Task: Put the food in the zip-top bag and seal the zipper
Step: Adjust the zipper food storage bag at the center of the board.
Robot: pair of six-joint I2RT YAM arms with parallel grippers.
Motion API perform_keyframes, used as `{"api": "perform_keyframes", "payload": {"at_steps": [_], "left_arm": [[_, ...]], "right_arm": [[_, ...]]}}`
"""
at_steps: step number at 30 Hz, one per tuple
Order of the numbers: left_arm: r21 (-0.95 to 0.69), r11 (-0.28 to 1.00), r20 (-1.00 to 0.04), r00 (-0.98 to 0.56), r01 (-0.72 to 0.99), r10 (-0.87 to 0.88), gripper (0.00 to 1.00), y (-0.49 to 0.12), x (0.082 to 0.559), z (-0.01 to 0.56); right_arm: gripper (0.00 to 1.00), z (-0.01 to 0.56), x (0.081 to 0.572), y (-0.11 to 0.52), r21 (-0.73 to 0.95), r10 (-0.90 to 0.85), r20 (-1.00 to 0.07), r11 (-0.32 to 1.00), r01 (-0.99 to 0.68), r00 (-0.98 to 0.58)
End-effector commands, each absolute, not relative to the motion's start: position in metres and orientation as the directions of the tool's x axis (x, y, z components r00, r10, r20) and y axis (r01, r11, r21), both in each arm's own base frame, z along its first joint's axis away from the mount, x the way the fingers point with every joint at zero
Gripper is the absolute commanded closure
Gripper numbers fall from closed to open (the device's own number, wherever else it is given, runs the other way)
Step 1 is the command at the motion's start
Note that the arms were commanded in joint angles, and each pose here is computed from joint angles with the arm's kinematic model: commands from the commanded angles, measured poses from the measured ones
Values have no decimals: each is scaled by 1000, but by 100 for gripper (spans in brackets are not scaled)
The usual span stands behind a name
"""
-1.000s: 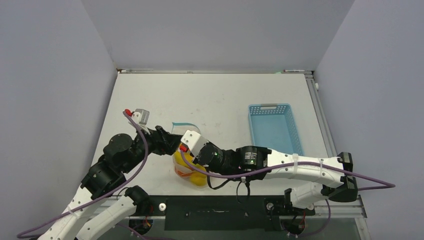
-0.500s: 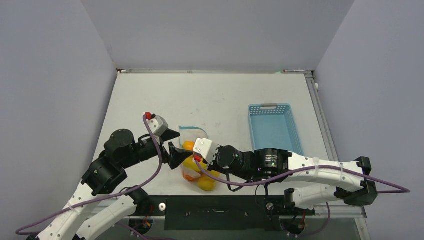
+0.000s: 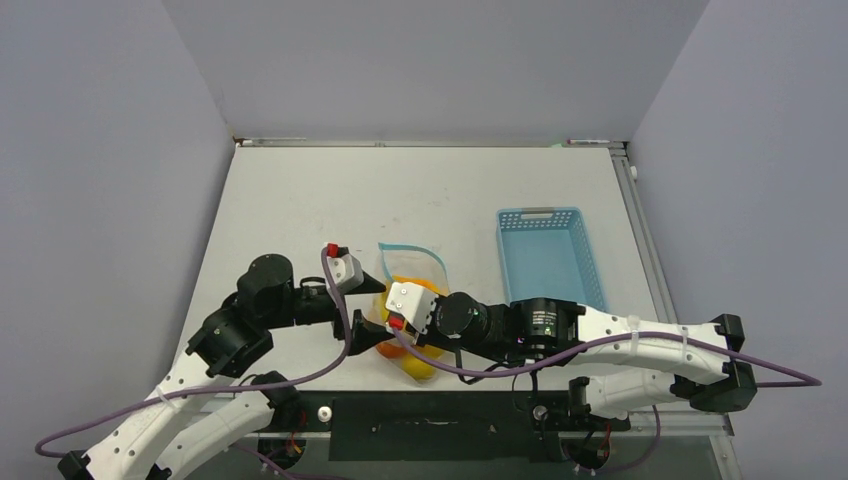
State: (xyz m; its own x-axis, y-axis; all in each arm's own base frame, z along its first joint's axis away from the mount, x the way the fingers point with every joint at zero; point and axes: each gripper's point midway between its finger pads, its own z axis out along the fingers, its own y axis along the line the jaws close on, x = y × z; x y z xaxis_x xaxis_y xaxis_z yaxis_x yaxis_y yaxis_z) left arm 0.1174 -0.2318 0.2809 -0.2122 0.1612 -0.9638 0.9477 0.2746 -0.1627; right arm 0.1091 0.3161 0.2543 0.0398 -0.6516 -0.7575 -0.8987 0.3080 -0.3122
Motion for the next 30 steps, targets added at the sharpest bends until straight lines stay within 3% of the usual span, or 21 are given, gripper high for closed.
{"api": "perform_keyframes", "payload": {"at_steps": [1,5,13,19,30], "left_arm": [[-98,228,-980,-134,969,148,10,-238,117,288],[-118,225,-976,-154,967,153,11,-239,117,281],[-114,221,-980,-146,969,135,11,-237,113,278],[-130,218,-982,-155,967,106,11,-235,107,282],[-141,186,-984,-158,972,79,11,-233,97,284]], "right_arm": [[95,269,113,314,-311,-605,-795,340,-888,47],[94,281,121,307,-301,-566,-825,416,-858,15],[50,308,131,281,-208,-445,-890,591,-780,-100],[29,301,137,266,-142,-405,-891,678,-721,-205],[22,251,143,264,15,-405,-822,687,-726,-400]]}}
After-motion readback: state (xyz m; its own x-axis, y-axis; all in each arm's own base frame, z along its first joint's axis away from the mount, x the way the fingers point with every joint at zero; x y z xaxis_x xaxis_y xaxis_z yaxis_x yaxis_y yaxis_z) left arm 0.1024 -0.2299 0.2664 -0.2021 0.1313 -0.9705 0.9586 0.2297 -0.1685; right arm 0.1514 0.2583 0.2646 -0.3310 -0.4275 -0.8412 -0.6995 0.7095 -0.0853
